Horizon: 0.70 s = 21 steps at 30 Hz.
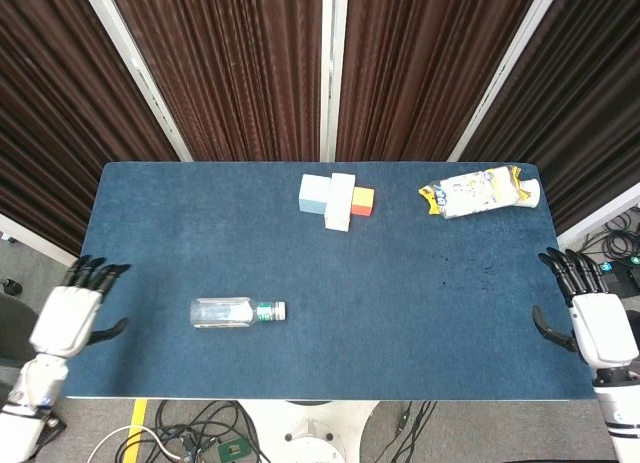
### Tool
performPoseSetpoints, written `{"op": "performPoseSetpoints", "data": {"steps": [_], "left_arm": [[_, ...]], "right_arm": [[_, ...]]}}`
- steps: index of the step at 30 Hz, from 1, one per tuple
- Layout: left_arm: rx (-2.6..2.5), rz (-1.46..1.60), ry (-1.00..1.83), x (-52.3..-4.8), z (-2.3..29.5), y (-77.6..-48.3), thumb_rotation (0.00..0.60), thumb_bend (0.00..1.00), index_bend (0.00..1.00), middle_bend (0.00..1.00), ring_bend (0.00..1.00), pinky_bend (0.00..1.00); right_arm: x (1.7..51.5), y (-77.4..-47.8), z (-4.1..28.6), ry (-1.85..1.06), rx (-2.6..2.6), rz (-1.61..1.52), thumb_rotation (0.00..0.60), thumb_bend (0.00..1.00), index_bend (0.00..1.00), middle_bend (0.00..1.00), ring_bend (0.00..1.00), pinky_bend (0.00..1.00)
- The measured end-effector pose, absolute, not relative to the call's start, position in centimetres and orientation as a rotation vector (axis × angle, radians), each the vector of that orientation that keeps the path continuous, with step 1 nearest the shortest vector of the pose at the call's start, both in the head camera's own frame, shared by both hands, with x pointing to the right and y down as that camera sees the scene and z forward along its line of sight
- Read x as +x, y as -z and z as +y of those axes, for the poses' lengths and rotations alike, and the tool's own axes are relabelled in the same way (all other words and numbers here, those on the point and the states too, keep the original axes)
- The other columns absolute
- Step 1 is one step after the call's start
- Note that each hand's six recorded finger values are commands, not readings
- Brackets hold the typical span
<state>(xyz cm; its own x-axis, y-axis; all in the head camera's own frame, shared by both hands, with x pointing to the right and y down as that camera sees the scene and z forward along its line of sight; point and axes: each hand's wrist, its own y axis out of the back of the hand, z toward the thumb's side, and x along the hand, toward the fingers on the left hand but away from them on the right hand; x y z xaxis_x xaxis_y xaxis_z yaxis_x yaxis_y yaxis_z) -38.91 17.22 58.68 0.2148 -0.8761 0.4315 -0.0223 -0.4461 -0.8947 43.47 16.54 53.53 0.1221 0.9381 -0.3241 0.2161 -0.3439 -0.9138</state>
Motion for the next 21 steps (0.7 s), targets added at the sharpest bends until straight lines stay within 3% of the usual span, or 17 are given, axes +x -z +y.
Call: {"op": "performPoseSetpoints", "data": {"steps": [8, 16, 21], "left_arm": [[-1.937, 0.634, 1.293, -32.2, 15.6, -63.6, 0.600, 0.18, 0.15, 0.17, 0.11, 0.11], [-2.051, 0.529, 1.395, -28.0, 16.7, -69.1, 0.600, 0.17, 0.14, 0.17, 0.11, 0.12], [-2.058, 0.536, 1.429, -26.6, 17.4, -71.1, 0.600, 0.16, 0.16, 0.18, 0.11, 0.13]], "right_arm": [[43.7, -53.8, 16.2, -1.292, -1.686, -1.125, 0.600, 0.35, 0.09, 0.07, 0.00, 0.00], [44.0, -54.3, 16.4, -1.318, -1.694, -1.123, 0.600, 0.35, 0.09, 0.07, 0.00, 0.00], [44.3, -54.5, 16.5, -1.325, -1.696, -1.132, 0.600, 0.35, 0.09, 0.07, 0.00, 0.00]]}}
